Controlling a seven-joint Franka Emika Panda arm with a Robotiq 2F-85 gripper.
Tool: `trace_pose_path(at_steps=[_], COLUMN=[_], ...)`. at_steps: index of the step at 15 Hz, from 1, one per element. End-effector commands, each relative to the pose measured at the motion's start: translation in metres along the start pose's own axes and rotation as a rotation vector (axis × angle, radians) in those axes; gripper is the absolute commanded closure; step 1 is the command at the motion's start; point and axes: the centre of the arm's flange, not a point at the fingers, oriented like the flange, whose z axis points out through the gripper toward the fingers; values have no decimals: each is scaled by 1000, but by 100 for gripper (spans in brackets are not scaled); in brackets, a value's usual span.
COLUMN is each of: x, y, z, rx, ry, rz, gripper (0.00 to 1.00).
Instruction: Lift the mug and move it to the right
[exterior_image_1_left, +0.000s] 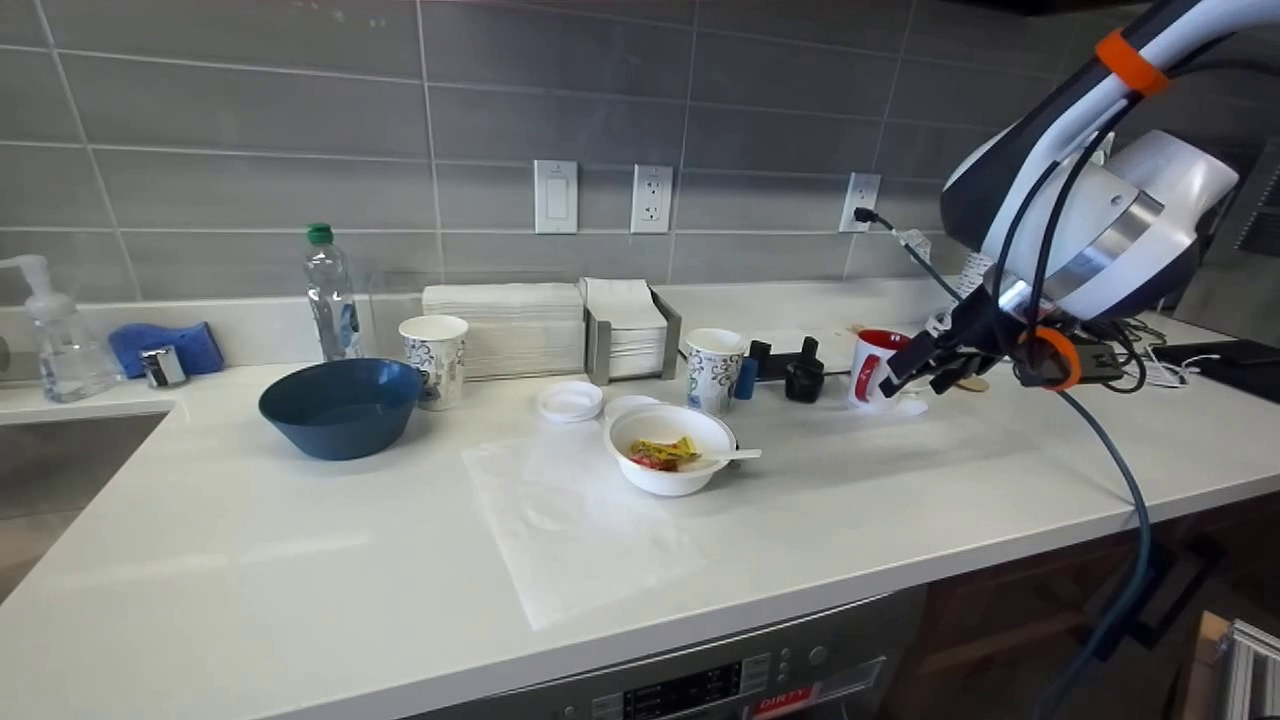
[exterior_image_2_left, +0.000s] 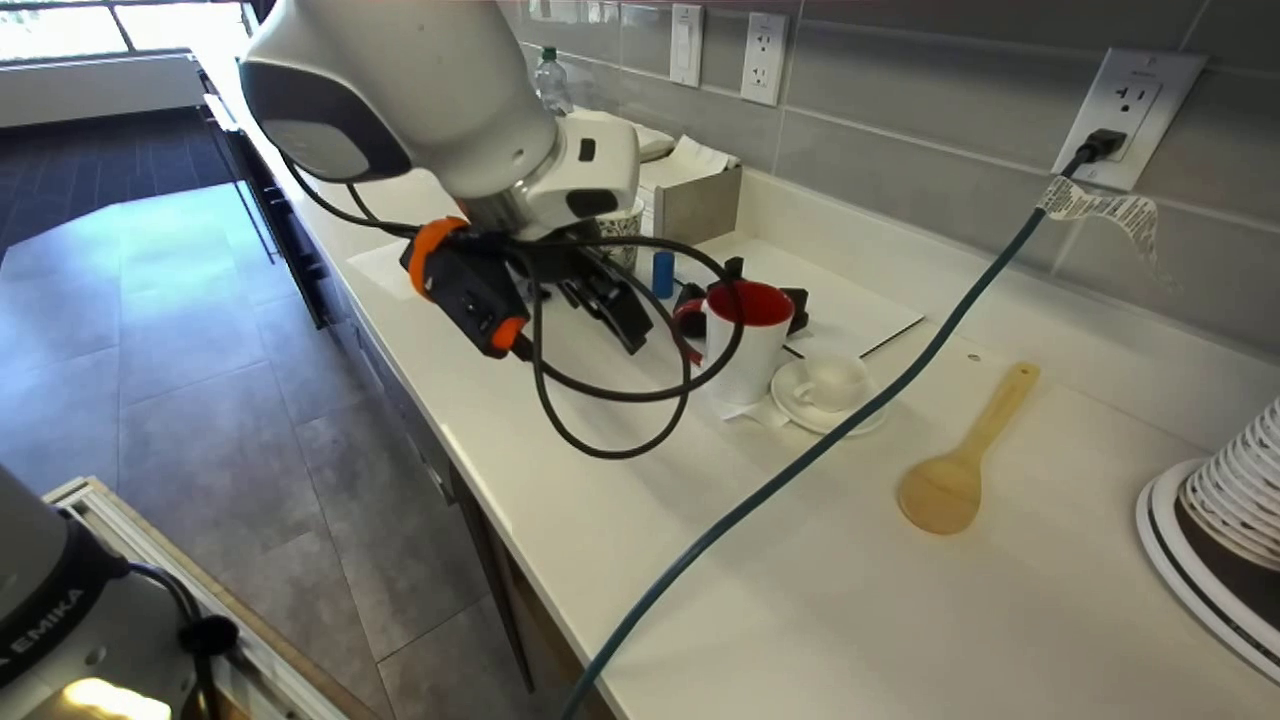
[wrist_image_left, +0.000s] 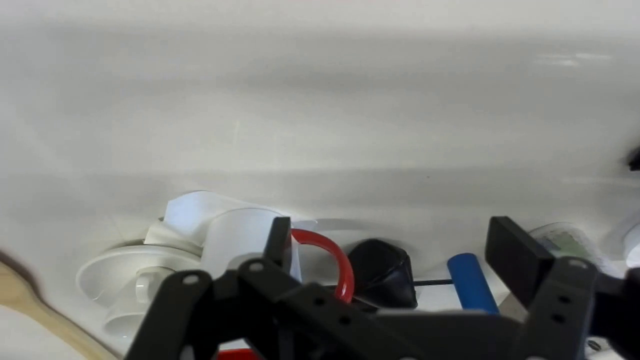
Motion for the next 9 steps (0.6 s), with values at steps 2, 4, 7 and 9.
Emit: trace_pose_path(at_steps=[2,4,7,9], x=[37,32,20,-6], y=[-34,-34,-27,-8], z=[-57,-50,-40,24], rx=[-134,-143,-101,-109], ry=[-32,-46,-9,-16], rz=[27,29,20,23], gripper=[0,0,0,0])
